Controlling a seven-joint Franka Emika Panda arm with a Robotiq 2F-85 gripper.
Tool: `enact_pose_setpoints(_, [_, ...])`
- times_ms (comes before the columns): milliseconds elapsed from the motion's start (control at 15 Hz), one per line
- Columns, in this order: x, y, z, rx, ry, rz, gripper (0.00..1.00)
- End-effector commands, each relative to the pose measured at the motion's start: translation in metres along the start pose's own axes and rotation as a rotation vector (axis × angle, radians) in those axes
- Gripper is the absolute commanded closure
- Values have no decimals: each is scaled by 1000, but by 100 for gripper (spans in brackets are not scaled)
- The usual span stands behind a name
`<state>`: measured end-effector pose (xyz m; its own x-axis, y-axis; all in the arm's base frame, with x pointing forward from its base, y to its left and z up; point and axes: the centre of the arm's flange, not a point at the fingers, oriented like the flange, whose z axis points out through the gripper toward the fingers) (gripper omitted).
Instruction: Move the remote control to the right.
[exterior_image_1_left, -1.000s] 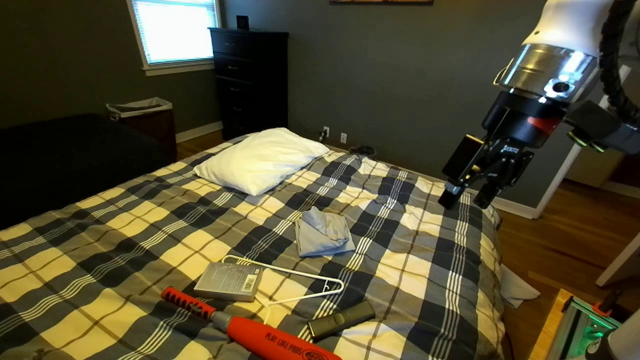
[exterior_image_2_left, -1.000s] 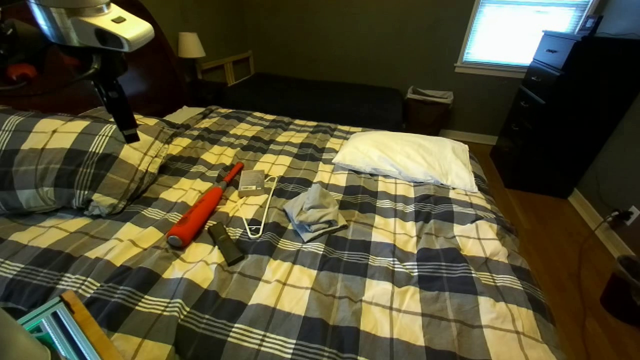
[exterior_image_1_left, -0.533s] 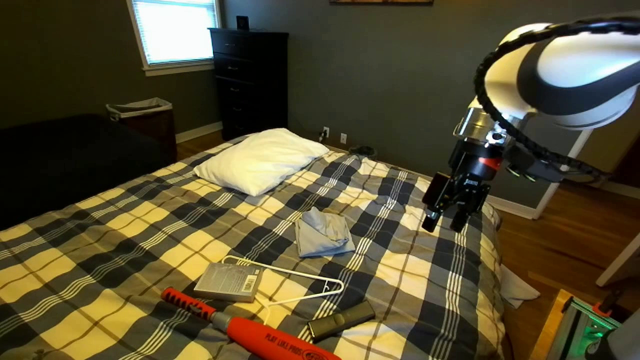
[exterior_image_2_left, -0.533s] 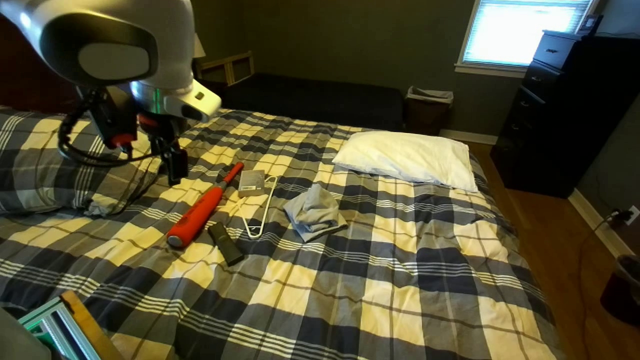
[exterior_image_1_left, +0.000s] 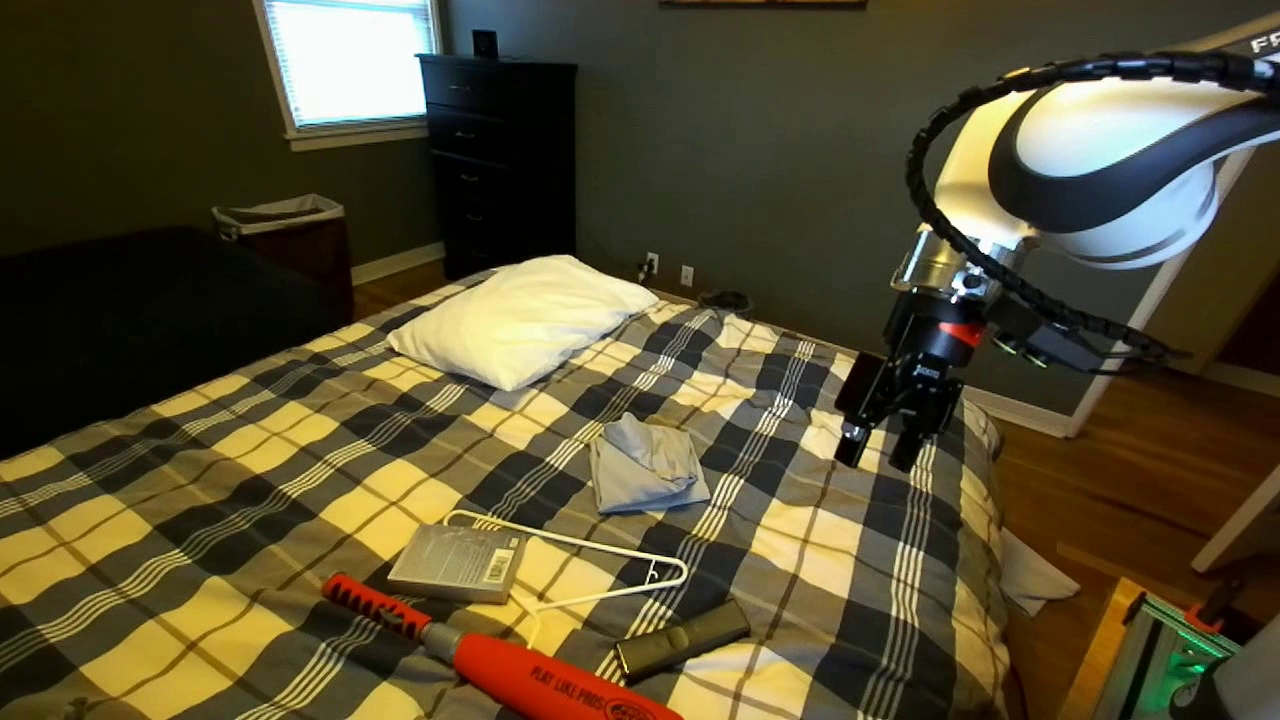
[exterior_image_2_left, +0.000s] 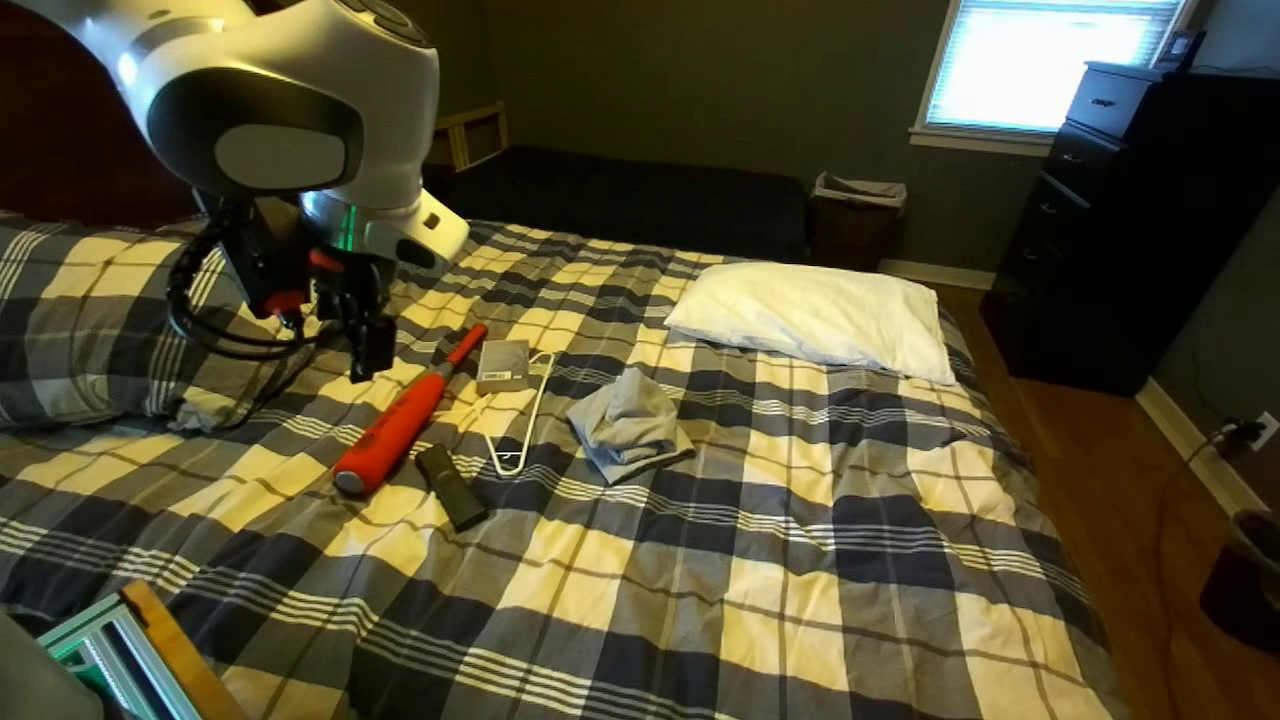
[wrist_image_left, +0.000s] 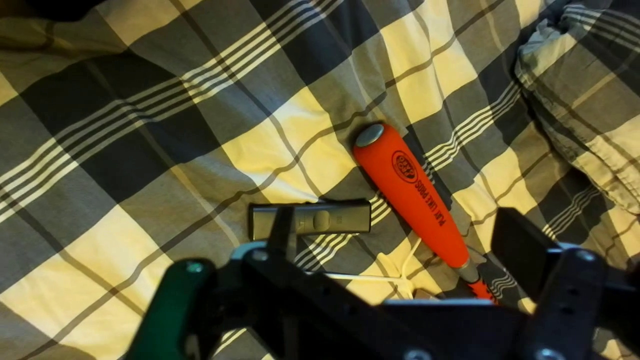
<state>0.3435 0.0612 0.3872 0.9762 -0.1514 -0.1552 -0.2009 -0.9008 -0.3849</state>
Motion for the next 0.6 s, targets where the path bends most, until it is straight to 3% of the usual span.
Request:
enact_pose_setpoints(0, [0,0,0,0,0,0,0])
enact_pose_setpoints(67, [0,0,0,0,0,0,0])
enact_pose_setpoints(133, [2,0,-1,-55,6,-46,0])
enact_pose_setpoints(533, [32,-10,-18,-336,-202,-159,0])
